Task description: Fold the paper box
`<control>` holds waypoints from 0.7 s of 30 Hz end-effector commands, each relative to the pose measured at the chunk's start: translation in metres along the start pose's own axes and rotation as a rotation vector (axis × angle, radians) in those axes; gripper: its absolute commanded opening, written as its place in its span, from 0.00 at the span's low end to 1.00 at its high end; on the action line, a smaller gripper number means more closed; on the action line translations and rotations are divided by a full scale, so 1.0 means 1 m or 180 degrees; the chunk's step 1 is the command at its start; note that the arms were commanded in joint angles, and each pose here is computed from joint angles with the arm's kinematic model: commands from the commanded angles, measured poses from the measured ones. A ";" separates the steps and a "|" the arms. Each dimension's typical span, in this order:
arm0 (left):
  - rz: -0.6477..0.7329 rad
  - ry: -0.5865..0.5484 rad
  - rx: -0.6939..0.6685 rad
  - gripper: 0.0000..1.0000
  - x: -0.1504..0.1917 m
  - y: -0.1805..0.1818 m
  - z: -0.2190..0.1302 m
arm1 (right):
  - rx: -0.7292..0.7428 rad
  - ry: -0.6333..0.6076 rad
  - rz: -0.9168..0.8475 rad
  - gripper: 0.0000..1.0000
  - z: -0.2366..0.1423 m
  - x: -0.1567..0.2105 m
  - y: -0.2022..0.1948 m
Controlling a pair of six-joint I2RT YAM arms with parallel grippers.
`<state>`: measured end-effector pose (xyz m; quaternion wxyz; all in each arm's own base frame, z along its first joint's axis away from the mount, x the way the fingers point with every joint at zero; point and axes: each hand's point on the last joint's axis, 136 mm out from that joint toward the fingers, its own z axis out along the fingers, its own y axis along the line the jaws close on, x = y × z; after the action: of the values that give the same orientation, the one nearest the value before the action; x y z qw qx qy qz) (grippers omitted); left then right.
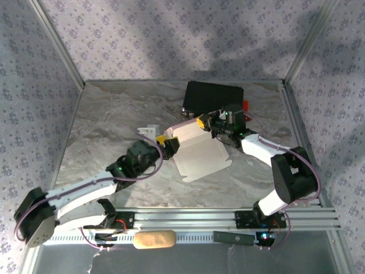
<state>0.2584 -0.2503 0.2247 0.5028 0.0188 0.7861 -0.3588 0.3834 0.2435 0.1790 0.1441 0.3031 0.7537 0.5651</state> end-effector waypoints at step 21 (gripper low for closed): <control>0.0383 0.0724 -0.0357 0.24 0.055 0.109 0.043 | -0.0291 0.0584 -0.1006 0.00 -0.003 0.001 -0.032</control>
<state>0.2977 -0.1928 0.0900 0.3903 0.0334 0.8876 -0.2422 0.3763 0.2355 0.1579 0.1698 0.1536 0.7744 0.5899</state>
